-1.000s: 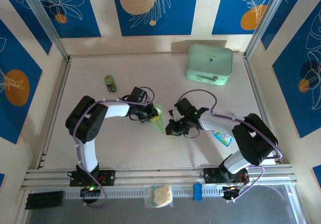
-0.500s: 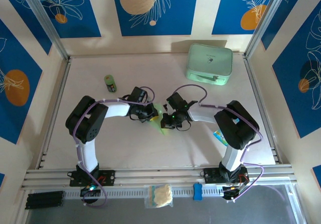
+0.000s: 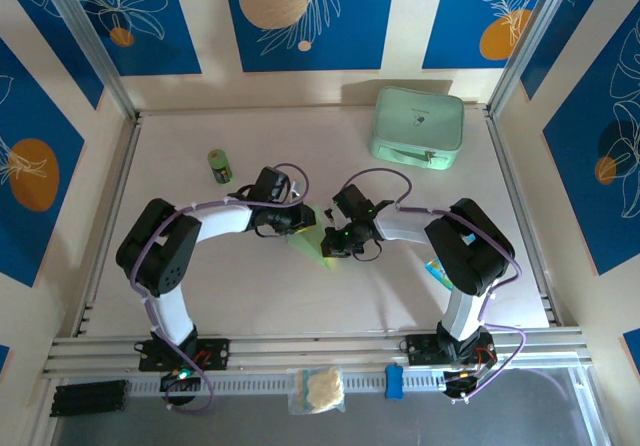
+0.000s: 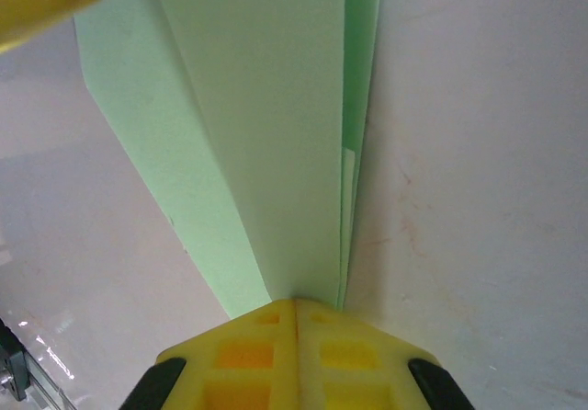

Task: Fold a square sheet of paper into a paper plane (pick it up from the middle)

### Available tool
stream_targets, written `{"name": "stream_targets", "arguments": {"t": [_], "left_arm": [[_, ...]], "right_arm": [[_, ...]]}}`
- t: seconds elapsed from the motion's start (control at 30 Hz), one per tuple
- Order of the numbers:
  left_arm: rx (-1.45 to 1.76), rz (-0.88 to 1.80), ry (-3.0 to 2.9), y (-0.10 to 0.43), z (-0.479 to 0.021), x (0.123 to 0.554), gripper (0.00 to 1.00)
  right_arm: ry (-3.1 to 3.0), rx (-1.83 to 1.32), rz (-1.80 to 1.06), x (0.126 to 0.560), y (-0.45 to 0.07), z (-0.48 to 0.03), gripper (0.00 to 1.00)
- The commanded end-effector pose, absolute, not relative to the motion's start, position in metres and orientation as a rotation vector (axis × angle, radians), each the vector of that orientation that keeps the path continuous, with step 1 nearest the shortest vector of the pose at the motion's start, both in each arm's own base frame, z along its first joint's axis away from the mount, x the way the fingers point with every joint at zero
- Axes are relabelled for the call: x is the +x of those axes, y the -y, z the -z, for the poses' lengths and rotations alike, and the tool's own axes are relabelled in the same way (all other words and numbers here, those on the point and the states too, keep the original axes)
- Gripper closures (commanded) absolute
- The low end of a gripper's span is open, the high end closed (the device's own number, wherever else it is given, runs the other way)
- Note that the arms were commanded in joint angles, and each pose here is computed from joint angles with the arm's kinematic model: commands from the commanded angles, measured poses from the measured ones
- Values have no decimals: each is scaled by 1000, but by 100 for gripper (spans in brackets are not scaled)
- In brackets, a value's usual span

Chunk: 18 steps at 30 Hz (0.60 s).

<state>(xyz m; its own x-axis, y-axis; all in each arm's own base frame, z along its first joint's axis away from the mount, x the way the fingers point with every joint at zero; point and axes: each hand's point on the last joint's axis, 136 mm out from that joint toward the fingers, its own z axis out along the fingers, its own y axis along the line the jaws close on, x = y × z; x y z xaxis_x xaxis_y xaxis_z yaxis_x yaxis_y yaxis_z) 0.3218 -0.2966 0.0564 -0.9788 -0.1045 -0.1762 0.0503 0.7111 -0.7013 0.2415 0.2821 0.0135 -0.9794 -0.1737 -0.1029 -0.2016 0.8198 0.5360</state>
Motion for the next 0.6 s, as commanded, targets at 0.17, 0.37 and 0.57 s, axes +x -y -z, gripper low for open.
{"name": "stream_targets", "arguments": {"t": [0.17, 0.37, 0.57], "left_arm": [[12, 1099, -2742, 296, -35, 320, 81], [-19, 1040, -2775, 291, -17, 325, 83], [-64, 954, -2815, 271, 0, 333, 83]], "right_arm": [[-3193, -280, -677, 202, -245, 23, 99], [-3222, -259, -625, 198, -237, 27, 99], [-3268, -233, -552, 190, -226, 31, 99]]}}
